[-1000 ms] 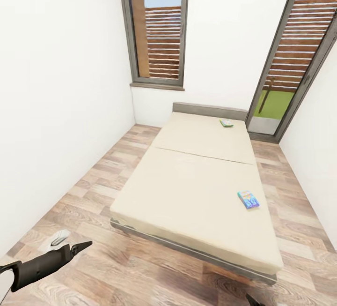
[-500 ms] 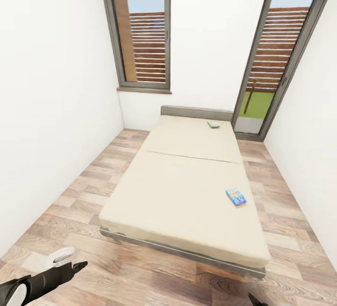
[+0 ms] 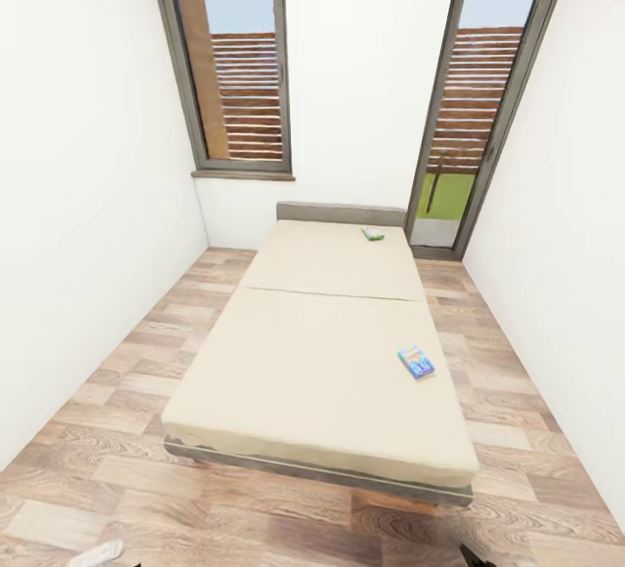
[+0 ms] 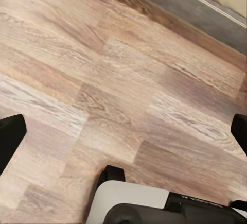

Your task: Put all the toys in the child's room - the three board games (two on the bed and one on the table), the two jigsaw puzzles on the table, and the tennis ball on the table - inside the toy box on the table in the child's room.

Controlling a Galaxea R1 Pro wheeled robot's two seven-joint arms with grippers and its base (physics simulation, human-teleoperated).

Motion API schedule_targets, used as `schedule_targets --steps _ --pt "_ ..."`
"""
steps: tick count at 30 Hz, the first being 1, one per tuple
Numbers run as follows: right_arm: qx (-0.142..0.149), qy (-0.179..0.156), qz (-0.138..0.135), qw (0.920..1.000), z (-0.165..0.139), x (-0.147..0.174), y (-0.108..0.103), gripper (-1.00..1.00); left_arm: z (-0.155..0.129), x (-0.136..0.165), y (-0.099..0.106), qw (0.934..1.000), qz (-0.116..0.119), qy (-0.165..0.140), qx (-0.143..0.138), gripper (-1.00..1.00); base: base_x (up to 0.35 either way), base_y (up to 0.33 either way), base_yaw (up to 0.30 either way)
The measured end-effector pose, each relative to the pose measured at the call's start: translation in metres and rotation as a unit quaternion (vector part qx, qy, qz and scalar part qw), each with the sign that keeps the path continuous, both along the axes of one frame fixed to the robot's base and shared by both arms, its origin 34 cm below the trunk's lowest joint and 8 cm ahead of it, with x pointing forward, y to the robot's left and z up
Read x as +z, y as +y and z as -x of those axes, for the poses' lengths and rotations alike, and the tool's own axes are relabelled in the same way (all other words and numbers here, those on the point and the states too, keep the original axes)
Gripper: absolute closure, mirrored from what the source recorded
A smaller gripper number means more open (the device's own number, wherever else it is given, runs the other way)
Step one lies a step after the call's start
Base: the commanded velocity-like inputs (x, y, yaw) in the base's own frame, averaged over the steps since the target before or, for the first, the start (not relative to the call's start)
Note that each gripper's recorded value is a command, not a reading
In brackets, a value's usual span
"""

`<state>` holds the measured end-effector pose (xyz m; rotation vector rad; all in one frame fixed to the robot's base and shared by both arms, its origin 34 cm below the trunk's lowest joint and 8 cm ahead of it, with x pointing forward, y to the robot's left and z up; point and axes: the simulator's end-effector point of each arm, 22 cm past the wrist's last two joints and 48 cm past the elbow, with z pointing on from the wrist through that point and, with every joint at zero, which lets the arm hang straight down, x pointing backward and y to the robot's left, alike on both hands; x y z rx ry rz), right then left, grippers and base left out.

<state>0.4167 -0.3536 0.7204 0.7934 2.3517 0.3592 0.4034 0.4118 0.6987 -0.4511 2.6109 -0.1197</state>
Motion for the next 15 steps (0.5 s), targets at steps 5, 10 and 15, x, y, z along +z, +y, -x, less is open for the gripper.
schedule_targets --steps 5,10,15 --pt "-0.005 0.004 0.009 0.9999 0.000 -0.001 -0.002 -1.00 0.007 -0.004 0.005 0.9999 -0.014 -0.008 0.000 -1.00 0.000 0.000 -0.186" --pt "-0.014 0.008 0.026 0.9995 0.004 -0.004 -0.007 -1.00 0.006 -0.003 0.005 0.9998 -0.017 -0.014 -0.001 -1.00 0.000 0.000 -0.185" --pt "-0.016 0.017 0.034 0.9991 0.012 -0.010 -0.008 -1.00 0.006 -0.003 0.001 0.9996 -0.017 -0.022 0.000 -1.00 0.000 0.000 -0.186"
